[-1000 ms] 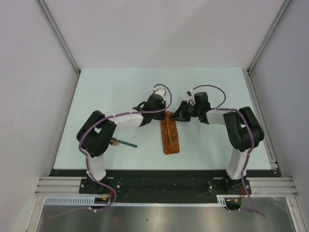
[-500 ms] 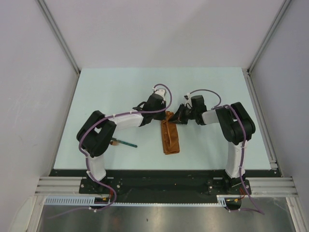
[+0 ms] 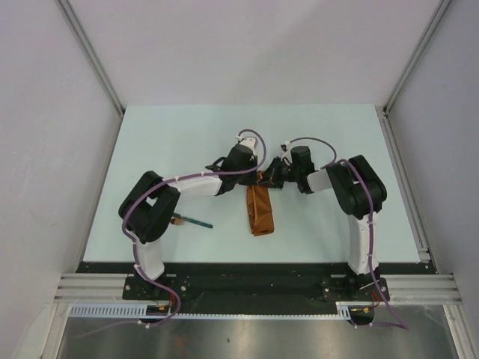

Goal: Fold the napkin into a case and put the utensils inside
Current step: Grasp the top corner of the smaller rectangle folded napkin from the folded napkin.

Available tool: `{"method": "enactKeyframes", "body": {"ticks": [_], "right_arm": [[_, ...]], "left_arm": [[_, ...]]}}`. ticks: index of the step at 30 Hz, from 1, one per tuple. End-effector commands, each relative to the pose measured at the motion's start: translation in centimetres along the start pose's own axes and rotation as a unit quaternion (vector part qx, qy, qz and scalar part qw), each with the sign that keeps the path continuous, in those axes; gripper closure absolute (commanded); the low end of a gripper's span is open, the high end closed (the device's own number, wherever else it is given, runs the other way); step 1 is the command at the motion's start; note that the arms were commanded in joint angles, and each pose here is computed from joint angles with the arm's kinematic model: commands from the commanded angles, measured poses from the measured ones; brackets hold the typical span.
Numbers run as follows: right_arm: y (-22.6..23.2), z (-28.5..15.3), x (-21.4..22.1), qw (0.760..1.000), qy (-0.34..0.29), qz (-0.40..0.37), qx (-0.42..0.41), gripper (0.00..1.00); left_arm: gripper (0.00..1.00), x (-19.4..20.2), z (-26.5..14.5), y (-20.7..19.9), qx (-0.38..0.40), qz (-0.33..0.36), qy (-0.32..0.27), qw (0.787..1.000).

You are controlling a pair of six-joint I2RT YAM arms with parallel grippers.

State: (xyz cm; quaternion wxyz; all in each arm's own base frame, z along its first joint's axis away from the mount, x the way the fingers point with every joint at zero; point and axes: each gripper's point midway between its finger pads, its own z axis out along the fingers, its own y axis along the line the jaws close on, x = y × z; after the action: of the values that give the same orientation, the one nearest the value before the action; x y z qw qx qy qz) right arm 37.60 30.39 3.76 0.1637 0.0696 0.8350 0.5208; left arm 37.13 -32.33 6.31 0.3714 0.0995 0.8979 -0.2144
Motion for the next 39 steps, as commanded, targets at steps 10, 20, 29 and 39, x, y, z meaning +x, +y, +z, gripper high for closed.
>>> {"method": "enactKeyframes", "body": {"ticks": [10,20,29,39], "right_arm": [[1.6,-2.5,-1.4,0.999,-0.024,-0.028,-0.014,0.94],[1.1,-2.8,-1.7,0.999,-0.027,-0.027,-0.012,0.94],[2.7,-0.2,-2.0,0.999,-0.022,-0.023,-0.043,0.95],[1.7,3.5,-1.6,0.996,-0.018,0.007,-0.085,0.95]], "left_arm": [[1.00,-1.6,-0.6,-0.1,-0.001,-0.022,-0.024,0.999],[1.00,-2.0,-1.1,0.0,0.001,-0.024,-0.031,0.999],[1.00,-1.6,-0.8,-0.6,0.019,-0.028,-0.029,0.999],[1.00,-1.1,-0.2,0.4,-0.005,-0.059,-0.032,0.998]]}}
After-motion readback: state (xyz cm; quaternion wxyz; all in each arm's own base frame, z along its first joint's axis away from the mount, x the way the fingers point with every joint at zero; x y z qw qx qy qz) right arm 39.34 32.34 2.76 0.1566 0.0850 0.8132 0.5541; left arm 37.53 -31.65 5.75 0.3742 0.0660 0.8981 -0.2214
